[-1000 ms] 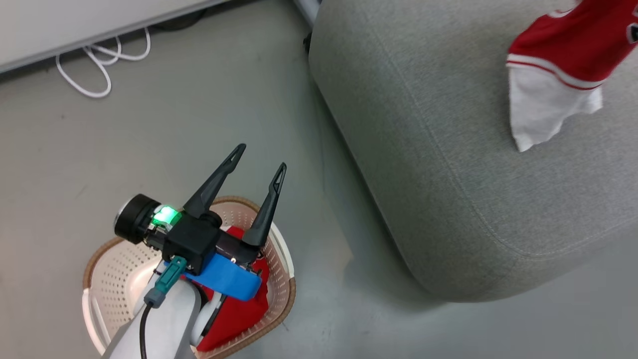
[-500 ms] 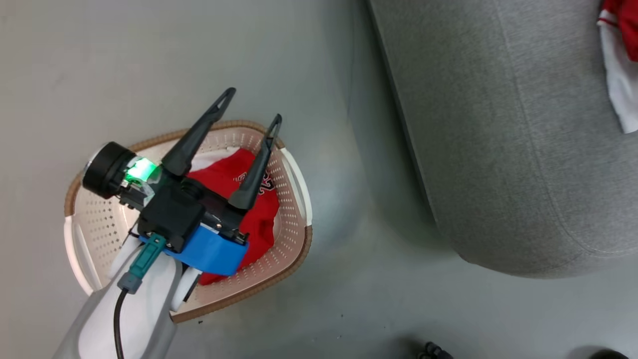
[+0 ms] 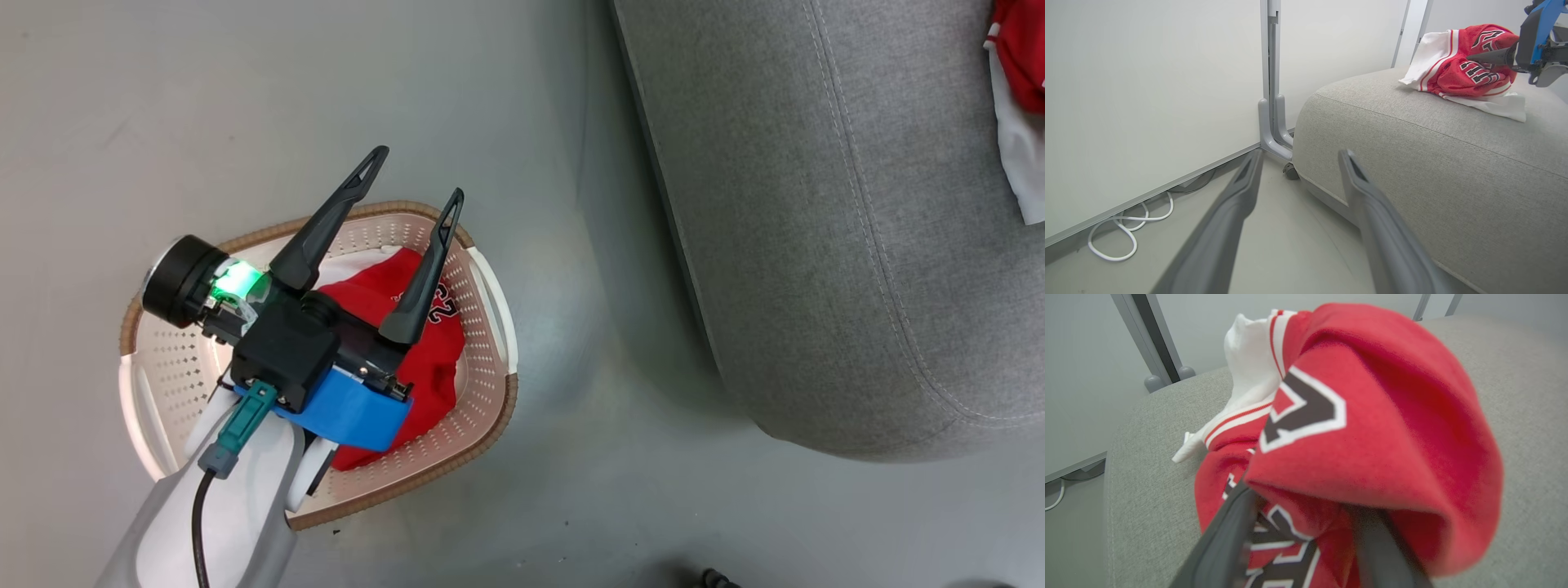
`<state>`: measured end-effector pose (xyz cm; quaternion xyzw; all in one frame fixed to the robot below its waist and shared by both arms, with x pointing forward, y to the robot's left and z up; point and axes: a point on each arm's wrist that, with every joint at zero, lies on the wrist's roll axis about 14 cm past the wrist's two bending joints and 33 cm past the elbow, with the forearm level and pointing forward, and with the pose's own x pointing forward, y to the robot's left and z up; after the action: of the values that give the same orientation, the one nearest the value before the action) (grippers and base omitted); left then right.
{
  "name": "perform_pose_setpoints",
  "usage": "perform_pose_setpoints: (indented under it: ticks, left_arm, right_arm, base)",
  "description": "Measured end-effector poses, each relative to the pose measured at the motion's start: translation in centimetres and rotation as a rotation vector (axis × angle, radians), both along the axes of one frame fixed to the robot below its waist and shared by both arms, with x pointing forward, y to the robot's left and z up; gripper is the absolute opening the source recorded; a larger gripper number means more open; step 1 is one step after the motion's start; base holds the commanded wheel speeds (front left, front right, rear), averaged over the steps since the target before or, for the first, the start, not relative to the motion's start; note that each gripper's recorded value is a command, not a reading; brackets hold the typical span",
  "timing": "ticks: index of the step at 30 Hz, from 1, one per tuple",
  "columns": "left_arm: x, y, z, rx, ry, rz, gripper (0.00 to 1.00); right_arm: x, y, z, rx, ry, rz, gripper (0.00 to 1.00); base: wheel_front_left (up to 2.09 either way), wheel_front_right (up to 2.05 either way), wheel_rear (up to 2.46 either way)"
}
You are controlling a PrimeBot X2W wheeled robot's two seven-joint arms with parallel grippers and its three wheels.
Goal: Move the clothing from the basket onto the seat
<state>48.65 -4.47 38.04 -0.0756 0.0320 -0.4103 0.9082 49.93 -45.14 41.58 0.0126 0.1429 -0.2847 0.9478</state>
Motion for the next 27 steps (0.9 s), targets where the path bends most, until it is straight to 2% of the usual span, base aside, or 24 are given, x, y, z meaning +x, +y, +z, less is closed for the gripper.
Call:
perform_pose_setpoints:
  ticks: [16, 22, 27]
  left_arm:
    - [-0.5, 0.2, 2.4, -0.018, -0.014, 0.028, 1.00]
    - [-1.4, 0.2, 4.4, -0.057, 0.009, 0.062, 1.00]
    - [-2.9, 1.5, 5.6, -0.043, 0.022, 0.108, 1.00]
  right_arm:
    - [-0.7, 0.3, 1.5, -0.017, -0.006, 0.027, 1.00]
    - [-2.0, 1.2, 2.3, -0.012, -0.033, 0.048, 1.00]
    - [-4.0, 2.9, 2.3, -0.017, -0.019, 0.105, 1.00]
  base:
    - [0.00, 0.00, 0.00]
    - [0.00, 0.00, 0.00]
    - [0.00, 0.00, 0.00]
